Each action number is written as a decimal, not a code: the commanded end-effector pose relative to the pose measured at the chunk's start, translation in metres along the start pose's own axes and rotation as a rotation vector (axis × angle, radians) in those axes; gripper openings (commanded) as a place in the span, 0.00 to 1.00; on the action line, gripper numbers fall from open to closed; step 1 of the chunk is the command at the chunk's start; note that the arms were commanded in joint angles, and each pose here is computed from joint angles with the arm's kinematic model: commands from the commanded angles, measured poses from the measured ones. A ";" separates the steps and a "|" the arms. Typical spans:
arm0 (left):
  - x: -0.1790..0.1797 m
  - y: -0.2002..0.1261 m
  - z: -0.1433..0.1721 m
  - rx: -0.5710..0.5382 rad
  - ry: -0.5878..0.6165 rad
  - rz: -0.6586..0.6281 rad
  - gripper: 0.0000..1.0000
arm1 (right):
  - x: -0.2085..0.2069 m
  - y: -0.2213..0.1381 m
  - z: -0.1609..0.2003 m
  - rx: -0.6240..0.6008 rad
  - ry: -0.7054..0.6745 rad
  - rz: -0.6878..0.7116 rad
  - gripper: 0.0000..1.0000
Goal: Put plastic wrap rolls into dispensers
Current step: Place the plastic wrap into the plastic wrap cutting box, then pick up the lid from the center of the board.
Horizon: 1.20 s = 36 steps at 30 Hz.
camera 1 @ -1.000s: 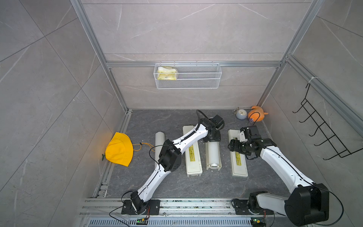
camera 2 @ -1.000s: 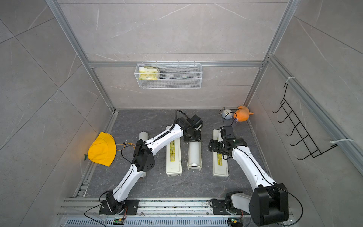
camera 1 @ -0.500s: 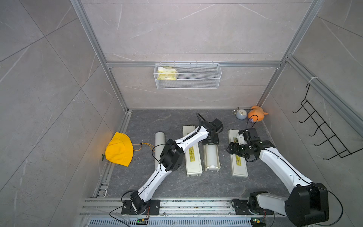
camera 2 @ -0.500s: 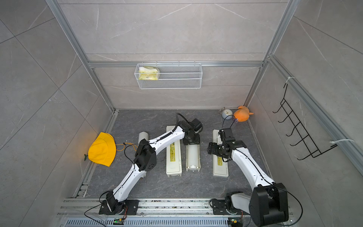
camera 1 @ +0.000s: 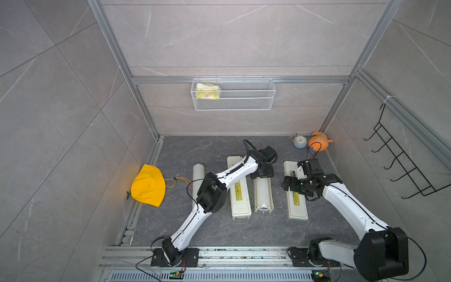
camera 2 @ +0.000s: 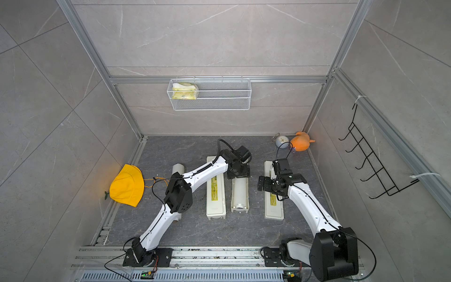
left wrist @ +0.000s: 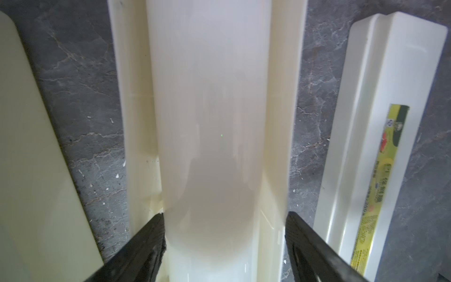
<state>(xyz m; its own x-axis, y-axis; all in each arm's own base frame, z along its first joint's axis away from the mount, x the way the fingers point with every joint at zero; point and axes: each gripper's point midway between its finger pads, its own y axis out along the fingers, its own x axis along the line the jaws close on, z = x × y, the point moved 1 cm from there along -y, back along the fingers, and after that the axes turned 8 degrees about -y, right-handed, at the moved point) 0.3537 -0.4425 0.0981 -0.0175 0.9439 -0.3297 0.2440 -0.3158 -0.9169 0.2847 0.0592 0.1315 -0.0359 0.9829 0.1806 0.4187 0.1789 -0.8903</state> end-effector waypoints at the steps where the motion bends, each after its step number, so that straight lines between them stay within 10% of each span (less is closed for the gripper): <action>1: -0.025 -0.049 -0.016 -0.070 -0.003 0.120 0.80 | -0.014 -0.008 -0.008 -0.004 -0.021 0.092 1.00; 13: -0.018 -0.121 -0.039 -0.121 0.094 0.251 0.80 | -0.048 0.027 -0.001 0.132 -0.031 0.170 1.00; 36: 0.006 -0.115 -0.042 -0.057 0.123 0.390 0.78 | -0.063 0.092 0.045 0.398 0.033 0.202 1.00</action>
<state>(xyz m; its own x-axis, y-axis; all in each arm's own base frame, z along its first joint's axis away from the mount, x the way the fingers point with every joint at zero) 0.3692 -0.3940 0.1677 0.1297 0.8187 -0.5594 0.2300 -0.5736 -0.7862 0.2914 0.0143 0.0392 0.0252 0.9996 -0.0108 0.1041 -0.0134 -0.9945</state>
